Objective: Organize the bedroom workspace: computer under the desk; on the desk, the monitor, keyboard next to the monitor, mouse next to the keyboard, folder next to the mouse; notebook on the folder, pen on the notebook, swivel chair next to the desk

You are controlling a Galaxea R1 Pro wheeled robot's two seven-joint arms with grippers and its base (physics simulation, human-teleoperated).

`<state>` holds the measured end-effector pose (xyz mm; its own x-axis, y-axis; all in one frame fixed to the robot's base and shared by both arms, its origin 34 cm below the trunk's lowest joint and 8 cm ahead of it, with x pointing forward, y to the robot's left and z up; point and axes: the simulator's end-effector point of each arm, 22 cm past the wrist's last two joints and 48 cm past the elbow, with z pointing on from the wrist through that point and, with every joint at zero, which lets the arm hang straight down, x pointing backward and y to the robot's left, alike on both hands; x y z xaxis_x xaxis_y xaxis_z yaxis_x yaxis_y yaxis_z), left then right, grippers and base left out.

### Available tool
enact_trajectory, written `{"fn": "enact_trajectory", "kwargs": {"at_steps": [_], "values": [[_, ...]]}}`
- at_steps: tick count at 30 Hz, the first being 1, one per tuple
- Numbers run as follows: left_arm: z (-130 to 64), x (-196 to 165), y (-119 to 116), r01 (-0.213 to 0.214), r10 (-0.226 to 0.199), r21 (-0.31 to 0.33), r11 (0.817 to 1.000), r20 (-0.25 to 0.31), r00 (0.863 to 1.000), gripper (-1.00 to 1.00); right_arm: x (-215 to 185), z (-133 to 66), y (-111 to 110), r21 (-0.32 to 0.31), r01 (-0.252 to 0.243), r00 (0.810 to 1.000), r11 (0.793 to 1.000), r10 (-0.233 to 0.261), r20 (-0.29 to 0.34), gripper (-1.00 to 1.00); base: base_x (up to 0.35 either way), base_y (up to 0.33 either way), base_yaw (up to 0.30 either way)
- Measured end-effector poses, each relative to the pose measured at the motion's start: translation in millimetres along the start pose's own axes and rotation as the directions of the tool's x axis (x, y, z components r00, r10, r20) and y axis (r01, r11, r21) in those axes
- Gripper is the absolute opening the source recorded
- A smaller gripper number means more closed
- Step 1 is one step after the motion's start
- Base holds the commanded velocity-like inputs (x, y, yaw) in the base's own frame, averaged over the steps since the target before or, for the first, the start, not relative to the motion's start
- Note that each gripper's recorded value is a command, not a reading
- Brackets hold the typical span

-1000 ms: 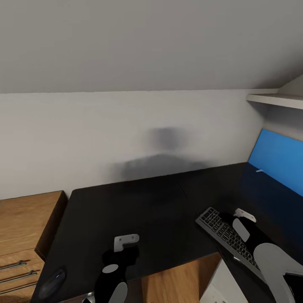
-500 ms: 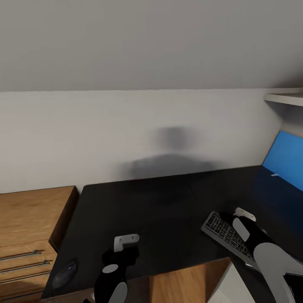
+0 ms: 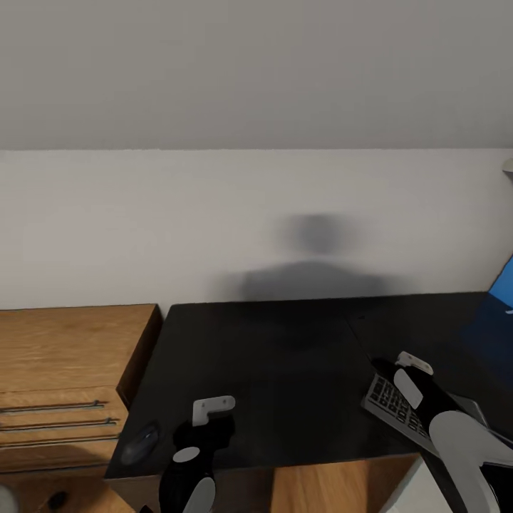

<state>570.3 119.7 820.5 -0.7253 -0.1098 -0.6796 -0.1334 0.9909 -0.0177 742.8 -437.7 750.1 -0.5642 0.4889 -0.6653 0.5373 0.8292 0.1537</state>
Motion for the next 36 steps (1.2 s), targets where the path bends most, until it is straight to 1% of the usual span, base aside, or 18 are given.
{"fn": "enact_trajectory", "kwargs": {"at_steps": [6, 19, 22, 24, 32, 36], "values": [[0.7, 0.2, 0.5, 0.001, -0.001, -0.001, 1.0, -0.001, 1.0, 1.0, 0.9, 1.0, -0.7, 0.002, 0.0, 1.0, 1.0, 0.0, -0.001, 1.0, 0.0, 0.0, 0.156], [0.8, 0.3, 0.7, 0.001, -0.001, -0.001, 1.0, -0.002, 1.0, 1.0, 0.7, 1.1, 0.8, -0.004, -0.005, 1.0, 1.0, 0.004, -0.001, 1.0, -0.001, 0.0, 0.009], [1.2, 0.3, 0.8, 0.001, -0.001, -0.001, 1.0, -0.002, 1.0, 1.0, 0.5, 1.2, 3.2, -0.012, -0.017, 1.0, 1.0, 0.017, -0.002, 1.0, -0.157, 0.0, 0.0], [1.3, 0.3, 0.8, 0.001, -0.001, -0.001, 1.0, -0.002, 1.0, 1.0, 0.7, 1.4, 3.3, -0.011, -0.018, 1.0, 1.0, 0.018, -0.002, 1.0, -0.235, 0.0, 0.0], [0.9, 0.3, 0.7, 0.001, -0.001, -0.001, 1.0, -0.002, 1.0, 1.0, 0.7, 1.0, 2.9, -0.011, -0.016, 1.0, 1.0, 0.016, -0.002, 1.0, -0.033, 0.0, 0.0], [1.1, 0.4, 0.4, 0.0, 0.0, -0.001, 1.0, -0.002, 1.0, 1.0, 0.7, 1.3, 3.1, -0.011, -0.015, 1.0, 1.0, 0.015, -0.002, 1.0, -0.159, 0.0, 0.0]]}}
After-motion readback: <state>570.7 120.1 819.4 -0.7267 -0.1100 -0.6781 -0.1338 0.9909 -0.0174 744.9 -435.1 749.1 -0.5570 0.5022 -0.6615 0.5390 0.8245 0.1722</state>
